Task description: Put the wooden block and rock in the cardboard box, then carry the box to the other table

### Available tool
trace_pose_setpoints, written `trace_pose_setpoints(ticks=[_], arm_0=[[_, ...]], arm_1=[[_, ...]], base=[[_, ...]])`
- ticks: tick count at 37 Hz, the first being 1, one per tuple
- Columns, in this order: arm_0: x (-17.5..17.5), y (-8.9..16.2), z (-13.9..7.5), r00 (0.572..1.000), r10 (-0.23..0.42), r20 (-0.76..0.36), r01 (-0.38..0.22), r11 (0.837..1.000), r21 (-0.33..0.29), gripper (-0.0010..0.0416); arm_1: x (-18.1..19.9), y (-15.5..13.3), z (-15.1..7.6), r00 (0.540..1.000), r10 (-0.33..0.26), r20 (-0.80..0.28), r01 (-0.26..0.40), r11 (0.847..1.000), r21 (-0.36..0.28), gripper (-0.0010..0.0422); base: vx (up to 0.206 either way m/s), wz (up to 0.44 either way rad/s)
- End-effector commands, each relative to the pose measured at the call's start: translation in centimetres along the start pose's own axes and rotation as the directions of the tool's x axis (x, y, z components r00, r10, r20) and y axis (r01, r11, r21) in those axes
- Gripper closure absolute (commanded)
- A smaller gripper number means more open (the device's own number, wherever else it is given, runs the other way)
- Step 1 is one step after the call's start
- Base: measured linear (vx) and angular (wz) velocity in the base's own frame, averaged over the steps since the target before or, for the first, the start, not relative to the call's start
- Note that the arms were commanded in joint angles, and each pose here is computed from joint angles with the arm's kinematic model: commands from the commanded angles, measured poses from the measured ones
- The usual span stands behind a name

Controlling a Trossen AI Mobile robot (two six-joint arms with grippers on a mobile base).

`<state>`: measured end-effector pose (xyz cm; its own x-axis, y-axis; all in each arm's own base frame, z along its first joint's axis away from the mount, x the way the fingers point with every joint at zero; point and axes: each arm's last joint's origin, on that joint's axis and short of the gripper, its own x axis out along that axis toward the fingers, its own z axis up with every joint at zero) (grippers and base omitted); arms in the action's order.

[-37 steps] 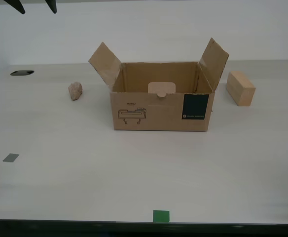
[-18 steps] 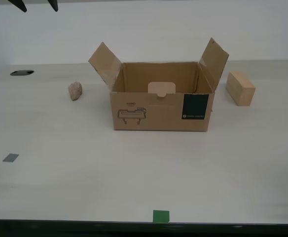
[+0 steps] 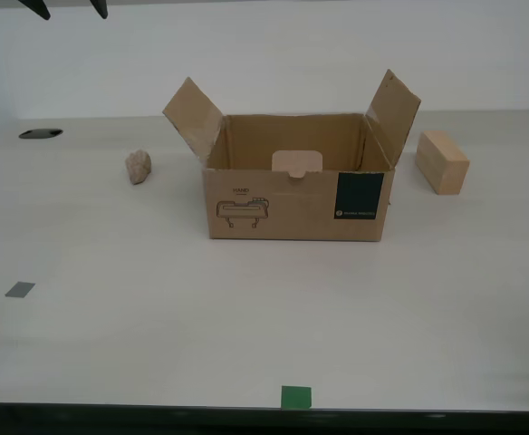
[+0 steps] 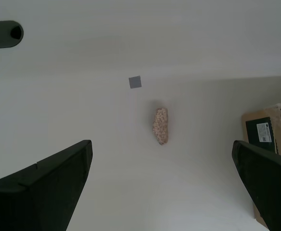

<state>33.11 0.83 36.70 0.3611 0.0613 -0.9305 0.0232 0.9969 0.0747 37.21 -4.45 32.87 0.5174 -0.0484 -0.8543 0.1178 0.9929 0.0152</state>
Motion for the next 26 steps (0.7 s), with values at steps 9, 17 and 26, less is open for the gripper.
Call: trace_pose_setpoints(ticks=[9,17,26], arm_0=[[0.0,0.2,0.4,0.999,0.008,0.048,-0.008,1.000,-0.007,0.0019],[0.7,0.3,1.1,0.997,0.012,0.075,-0.011,1.000,-0.014,0.0018],[5.1,0.3,2.4,1.000,0.005,-0.020,-0.006,0.999,-0.051,0.0018]], arm_1=[[0.0,0.0,0.0,1.000,0.000,0.000,0.000,1.000,0.001,0.0014],[0.0,0.0,0.0,1.000,0.000,-0.001,0.000,1.000,0.001,0.0014],[0.0,0.0,0.0,1.000,0.000,-0.003,0.000,1.000,0.000,0.0014]], base=[[0.000,0.000],[0.000,0.000],[0.000,0.000]])
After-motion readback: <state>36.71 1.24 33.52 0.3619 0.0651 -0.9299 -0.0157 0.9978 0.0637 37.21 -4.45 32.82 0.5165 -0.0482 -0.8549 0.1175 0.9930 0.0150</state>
